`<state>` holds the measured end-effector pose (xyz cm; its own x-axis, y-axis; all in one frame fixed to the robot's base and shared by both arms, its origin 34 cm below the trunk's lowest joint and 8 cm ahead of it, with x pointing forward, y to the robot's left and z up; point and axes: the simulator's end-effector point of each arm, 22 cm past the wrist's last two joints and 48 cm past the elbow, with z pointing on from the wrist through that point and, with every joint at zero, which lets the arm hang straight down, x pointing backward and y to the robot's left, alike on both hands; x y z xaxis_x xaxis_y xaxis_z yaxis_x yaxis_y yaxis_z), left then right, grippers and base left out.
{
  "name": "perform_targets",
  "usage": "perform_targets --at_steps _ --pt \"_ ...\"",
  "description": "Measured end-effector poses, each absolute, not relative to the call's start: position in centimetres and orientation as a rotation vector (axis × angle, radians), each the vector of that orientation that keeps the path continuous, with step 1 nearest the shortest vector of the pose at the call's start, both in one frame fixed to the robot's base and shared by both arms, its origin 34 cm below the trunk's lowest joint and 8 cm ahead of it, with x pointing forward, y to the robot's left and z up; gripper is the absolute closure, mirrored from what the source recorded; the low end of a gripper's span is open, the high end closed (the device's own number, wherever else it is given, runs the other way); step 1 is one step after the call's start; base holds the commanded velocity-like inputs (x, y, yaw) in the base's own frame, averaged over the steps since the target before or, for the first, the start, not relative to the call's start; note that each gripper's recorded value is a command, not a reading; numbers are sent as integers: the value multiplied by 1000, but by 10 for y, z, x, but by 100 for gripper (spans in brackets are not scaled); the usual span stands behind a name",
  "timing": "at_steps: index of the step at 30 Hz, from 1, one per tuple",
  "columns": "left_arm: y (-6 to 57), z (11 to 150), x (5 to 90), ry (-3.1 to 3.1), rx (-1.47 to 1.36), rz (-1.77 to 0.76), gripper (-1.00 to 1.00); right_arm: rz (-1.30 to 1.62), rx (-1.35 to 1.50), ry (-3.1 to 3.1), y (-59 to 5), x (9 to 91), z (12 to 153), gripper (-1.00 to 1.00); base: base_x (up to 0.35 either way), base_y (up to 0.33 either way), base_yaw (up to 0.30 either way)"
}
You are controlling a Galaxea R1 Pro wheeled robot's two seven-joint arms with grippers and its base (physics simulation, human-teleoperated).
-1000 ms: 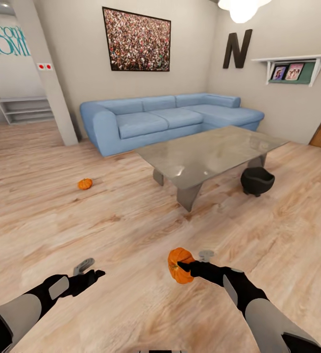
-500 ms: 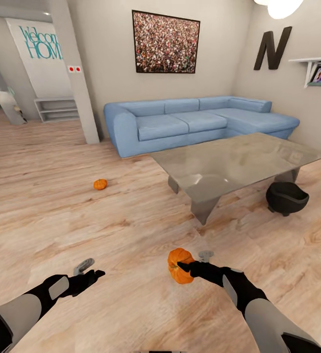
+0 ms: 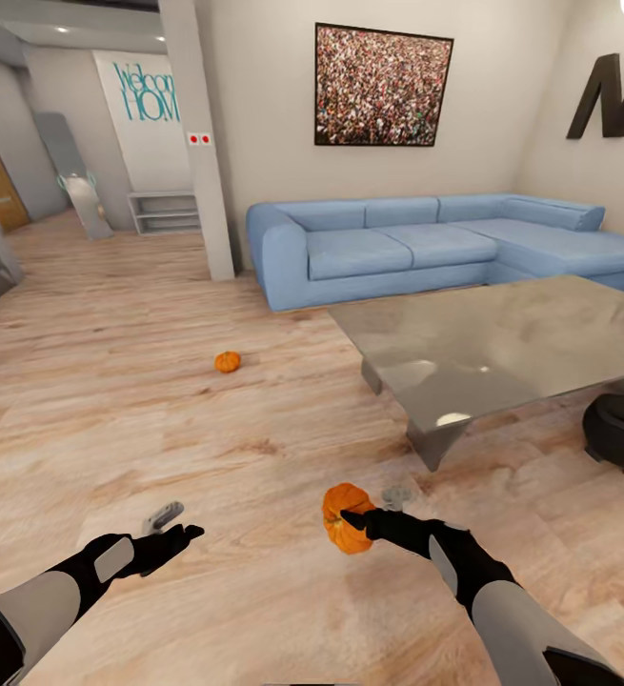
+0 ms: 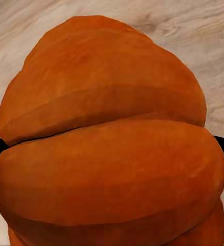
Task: Place each of the two pumpkins and all three candles from the living room inside a cabinet in the living room (use any cabinet), then make sure every cabinet is closed, and position the cauldron so it is next to a table in the living room.
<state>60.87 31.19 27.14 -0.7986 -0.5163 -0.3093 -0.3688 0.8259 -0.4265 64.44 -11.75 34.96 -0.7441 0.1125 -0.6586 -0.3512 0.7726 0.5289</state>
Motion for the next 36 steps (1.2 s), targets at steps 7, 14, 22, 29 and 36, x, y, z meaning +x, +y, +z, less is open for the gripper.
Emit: perform_targets --at_steps 7,14,22,29,36 --pt "312 273 609 2586 -659 -487 -100 842 -202 2268 -117 643 349 100 270 -97 287" --pt "313 275 609 2584 -658 -487 -100 841 -204 2266 -117 643 351 100 305 -6 287" --pt "313 277 610 2580 -657 -487 -100 840 -206 2262 -117 644 354 100 329 0 287" --pt "316 278 610 2577 -659 -483 -100 841 -207 2258 -117 644 356 100 336 0 286" --pt "316 280 610 2573 -657 -484 -100 841 -209 2255 -117 644 358 100 337 0 285"
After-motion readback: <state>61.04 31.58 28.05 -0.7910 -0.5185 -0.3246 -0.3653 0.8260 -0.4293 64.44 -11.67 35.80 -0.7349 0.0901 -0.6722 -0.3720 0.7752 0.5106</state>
